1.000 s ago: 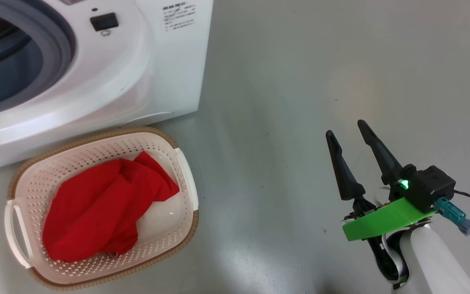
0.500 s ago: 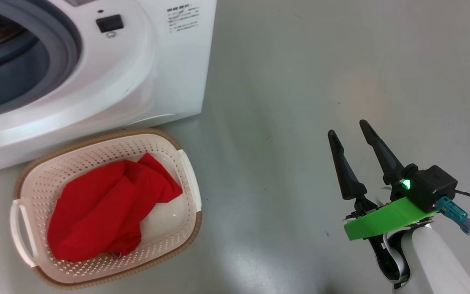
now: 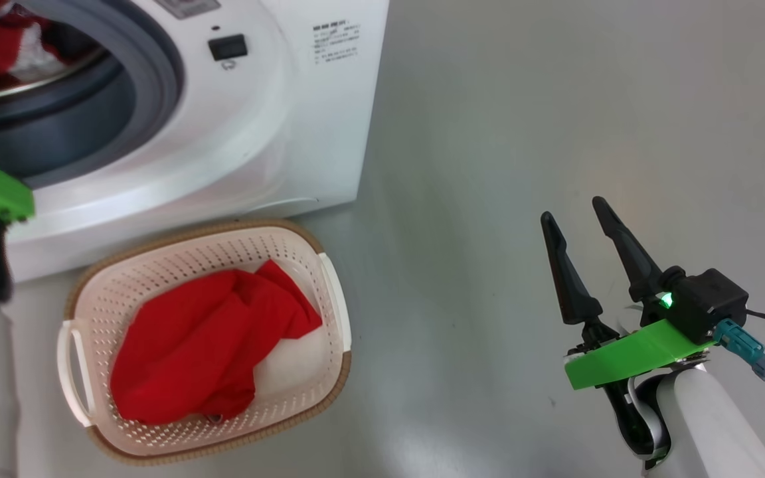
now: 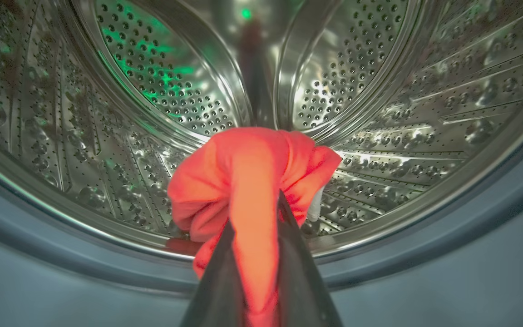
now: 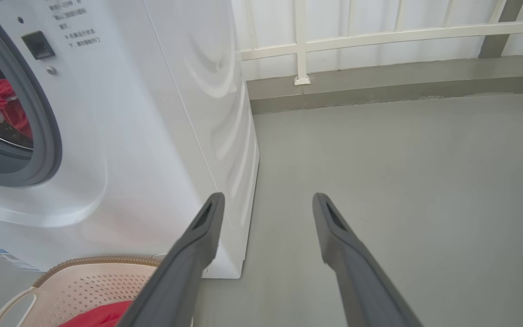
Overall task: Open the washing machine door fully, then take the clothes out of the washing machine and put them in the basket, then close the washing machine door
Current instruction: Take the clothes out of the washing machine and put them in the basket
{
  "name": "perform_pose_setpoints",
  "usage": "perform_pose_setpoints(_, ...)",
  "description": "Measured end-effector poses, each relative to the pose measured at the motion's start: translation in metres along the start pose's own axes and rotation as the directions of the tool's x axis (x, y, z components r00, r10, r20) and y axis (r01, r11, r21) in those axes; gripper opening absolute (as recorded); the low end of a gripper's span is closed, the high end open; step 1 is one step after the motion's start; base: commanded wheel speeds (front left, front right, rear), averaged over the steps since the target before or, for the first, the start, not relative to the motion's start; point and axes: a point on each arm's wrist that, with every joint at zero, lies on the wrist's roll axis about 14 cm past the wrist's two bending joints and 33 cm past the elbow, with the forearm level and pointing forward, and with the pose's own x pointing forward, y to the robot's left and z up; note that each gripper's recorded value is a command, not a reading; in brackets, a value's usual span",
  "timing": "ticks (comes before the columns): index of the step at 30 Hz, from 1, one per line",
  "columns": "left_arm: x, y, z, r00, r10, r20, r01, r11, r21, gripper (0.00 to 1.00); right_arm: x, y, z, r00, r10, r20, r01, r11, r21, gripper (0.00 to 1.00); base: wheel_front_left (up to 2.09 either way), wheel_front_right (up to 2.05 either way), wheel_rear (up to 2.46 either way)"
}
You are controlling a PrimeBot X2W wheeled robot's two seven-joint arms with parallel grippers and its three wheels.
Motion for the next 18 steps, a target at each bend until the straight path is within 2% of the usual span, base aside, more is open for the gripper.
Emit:
perform_pose_setpoints(11, -0.062, -0.01, 0.033, 0.988, -0.026, 0.151, 0.029, 0.999, -0.02, 0.0, -0.008, 0.01, 0.027, 0.998, 0.023, 0.063, -0.023, 1.0, -0.009, 1.0, 0.0, 0.0, 0.0)
perform_pose_setpoints(18, -0.112, -0.017, 0.056, 0.973, -0.038, 0.23, 0.043, 0.999, -0.02, 0.0, -0.03, 0.018, 0.034, 0.996, 0.035, 0.078, -0.035, 0.999, -0.006, 1.0, 0.0, 0.0, 0.0)
